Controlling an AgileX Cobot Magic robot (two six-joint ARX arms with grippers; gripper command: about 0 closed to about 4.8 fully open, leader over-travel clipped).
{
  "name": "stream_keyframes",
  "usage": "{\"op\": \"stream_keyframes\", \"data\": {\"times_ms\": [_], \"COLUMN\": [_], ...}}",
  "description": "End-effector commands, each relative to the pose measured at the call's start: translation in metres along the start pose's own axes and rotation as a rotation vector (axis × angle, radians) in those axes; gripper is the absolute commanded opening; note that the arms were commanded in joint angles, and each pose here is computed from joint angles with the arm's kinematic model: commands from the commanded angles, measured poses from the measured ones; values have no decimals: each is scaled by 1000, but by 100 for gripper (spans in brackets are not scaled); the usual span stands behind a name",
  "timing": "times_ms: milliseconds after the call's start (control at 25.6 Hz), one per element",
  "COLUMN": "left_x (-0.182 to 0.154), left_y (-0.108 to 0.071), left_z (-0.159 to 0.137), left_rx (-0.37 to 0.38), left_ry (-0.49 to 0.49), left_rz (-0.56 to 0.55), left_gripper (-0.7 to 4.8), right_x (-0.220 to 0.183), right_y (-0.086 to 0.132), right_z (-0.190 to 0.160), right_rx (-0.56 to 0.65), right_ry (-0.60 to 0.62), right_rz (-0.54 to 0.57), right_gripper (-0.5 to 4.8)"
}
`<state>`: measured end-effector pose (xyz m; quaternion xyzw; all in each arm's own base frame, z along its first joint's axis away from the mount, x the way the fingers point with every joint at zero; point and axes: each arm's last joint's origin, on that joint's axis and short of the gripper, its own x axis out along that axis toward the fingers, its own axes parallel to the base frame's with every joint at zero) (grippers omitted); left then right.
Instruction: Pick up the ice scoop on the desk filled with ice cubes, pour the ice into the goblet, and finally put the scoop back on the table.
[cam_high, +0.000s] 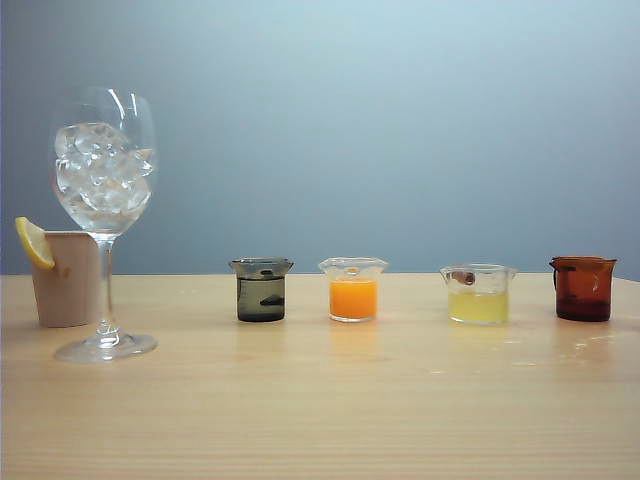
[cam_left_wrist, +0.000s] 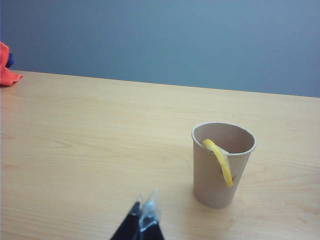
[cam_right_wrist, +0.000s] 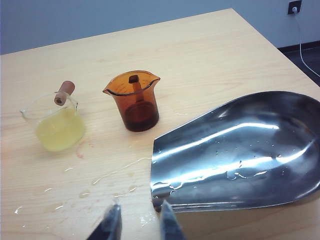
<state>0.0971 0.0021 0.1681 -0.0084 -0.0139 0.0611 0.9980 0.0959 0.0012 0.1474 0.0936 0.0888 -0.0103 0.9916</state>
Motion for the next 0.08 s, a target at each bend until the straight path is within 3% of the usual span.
{"op": "stream_keyframes", "data": {"times_ms": [39, 78], "left_x": [0, 0], "left_y": [0, 0], "left_z": [2, 2], "left_rx": [5, 5], "left_ry": [-14, -13], "left_rz": [1, 1], "left_gripper": [-3, -3], "right_x": [0, 0], "right_y": [0, 0], "right_z": [-1, -1], "right_rx": [-2, -2], "right_ry": [1, 1], "right_rz": [-1, -1], "right_gripper": [104, 104]}}
